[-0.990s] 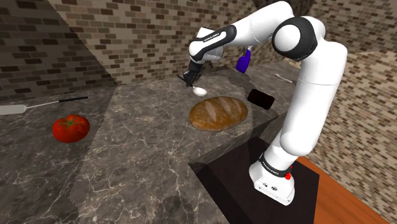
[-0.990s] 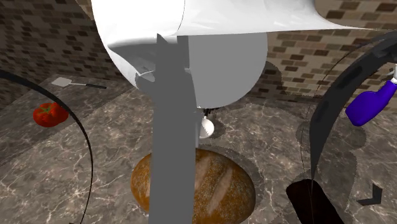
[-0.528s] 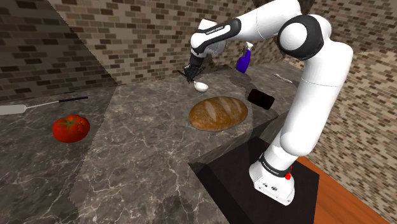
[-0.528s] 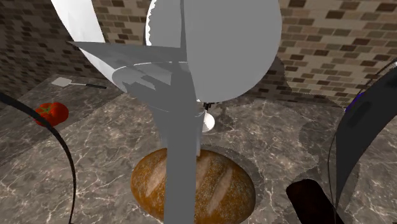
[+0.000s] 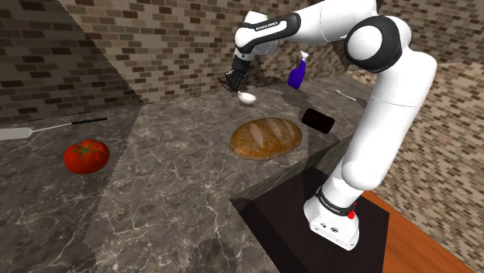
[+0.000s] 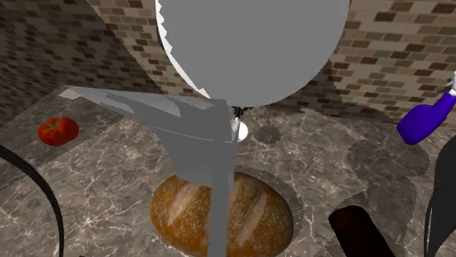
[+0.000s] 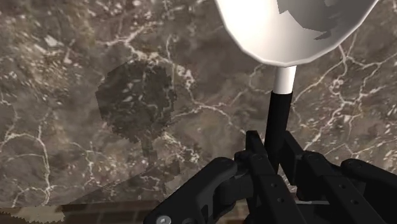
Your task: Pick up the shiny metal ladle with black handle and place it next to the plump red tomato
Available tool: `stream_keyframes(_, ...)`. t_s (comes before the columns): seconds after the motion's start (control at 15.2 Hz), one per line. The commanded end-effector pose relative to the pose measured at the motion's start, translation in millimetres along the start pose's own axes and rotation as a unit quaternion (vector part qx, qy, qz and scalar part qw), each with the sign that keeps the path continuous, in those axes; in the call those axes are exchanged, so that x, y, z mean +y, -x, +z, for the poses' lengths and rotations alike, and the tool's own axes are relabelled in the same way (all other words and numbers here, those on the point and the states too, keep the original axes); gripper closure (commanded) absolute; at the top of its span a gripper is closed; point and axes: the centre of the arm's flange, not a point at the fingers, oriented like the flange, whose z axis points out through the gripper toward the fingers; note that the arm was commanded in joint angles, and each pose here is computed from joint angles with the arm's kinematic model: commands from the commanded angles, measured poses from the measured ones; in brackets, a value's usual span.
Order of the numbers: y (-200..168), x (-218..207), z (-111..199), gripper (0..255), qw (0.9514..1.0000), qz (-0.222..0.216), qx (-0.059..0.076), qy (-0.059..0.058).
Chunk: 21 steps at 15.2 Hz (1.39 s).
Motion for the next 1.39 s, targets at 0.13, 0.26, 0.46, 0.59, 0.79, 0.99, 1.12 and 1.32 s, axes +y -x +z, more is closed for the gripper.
stream_keyframes(0.13,-2,-2,-22,255,1.0,0.0,0.0,0.0)
stream_keyframes(0.26,-3,-3,-32,255,1.0,0.0,0.0,0.0)
stream_keyframes(0.46,-5,-5,-48,255,1.0,0.0,0.0,0.0)
stream_keyframes(0.59,-6,-6,-55,255,1.0,0.0,0.0,0.0)
stream_keyframes(0.79,1,-44,-52,255,1.0,0.0,0.0,0.0)
stream_keyframes(0.99,8,-83,-49,255,1.0,0.0,0.0,0.0)
stream_keyframes(1.12,13,-109,-47,255,1.0,0.0,0.0,0.0)
stream_keyframes(1.32,20,-148,-44,255,1.0,0.0,0.0,0.0)
